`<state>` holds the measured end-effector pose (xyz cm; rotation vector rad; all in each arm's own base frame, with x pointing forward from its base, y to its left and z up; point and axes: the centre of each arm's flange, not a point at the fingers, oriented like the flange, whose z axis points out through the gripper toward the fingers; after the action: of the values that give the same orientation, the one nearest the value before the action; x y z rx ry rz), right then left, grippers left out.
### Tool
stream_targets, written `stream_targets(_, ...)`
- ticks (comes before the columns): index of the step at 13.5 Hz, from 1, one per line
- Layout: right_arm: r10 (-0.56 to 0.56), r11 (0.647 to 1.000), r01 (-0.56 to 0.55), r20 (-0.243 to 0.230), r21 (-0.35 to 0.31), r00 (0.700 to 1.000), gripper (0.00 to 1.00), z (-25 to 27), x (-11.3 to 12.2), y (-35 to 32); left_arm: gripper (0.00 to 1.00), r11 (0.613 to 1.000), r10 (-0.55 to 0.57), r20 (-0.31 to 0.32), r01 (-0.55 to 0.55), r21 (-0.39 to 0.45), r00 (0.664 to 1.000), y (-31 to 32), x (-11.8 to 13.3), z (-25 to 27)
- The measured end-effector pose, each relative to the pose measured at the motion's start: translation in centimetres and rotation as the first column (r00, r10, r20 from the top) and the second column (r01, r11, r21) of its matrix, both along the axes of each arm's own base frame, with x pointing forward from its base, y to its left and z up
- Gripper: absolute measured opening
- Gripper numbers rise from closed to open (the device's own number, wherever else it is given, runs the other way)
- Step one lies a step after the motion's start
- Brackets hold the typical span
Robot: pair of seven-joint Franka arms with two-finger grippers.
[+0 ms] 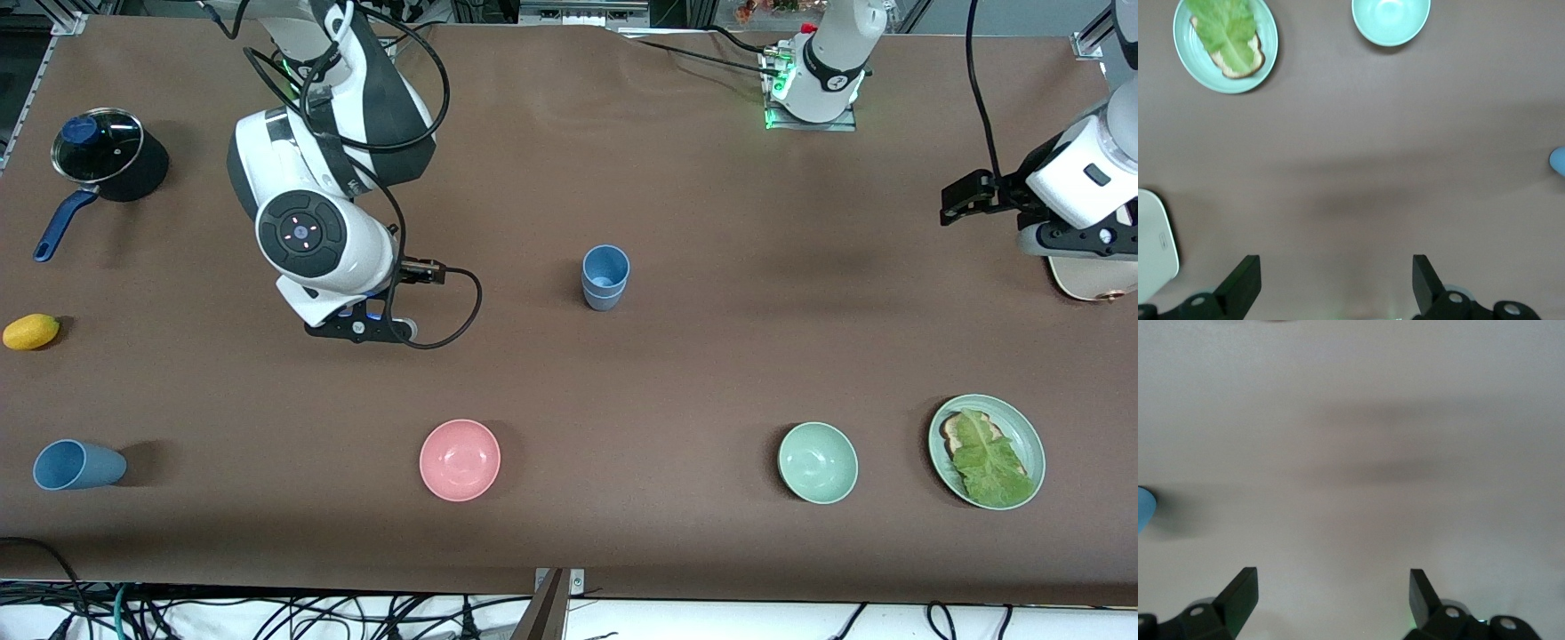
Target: Stack blue cups with both arms
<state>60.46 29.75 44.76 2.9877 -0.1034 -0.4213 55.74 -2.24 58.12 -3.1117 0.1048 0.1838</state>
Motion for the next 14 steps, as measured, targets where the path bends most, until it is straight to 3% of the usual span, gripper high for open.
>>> stream_targets(2,-0.024,1.0,0.024,-0.004,-0.001,1.0,1.0,0.3,0.1,-2.1,1.0,1.0,-0.03,0.017,0.03,0.002,0.999,-1.7,0.2,0.3)
stream_targets(9,-0.176,0.981,0.174,0.022,0.091,0.984,1.0,3.5,0.2,-14.2,1.0,0.999,-0.033,0.031,0.034,-0.021,0.999,-2.4,0.4,0.9)
stream_targets(12,-0.245,0.965,0.239,0.058,0.105,0.968,1.0,5.6,-1.5,-20.7,1.0,0.999,-0.029,0.033,0.03,-0.031,0.999,-2.4,0.5,0.9)
stream_targets(14,-0.225,0.971,0.215,0.098,0.11,0.969,1.0,8.2,-3.5,-24.3,1.0,0.999,-0.031,0.038,0.032,-0.032,0.999,-2.5,0.5,1.0)
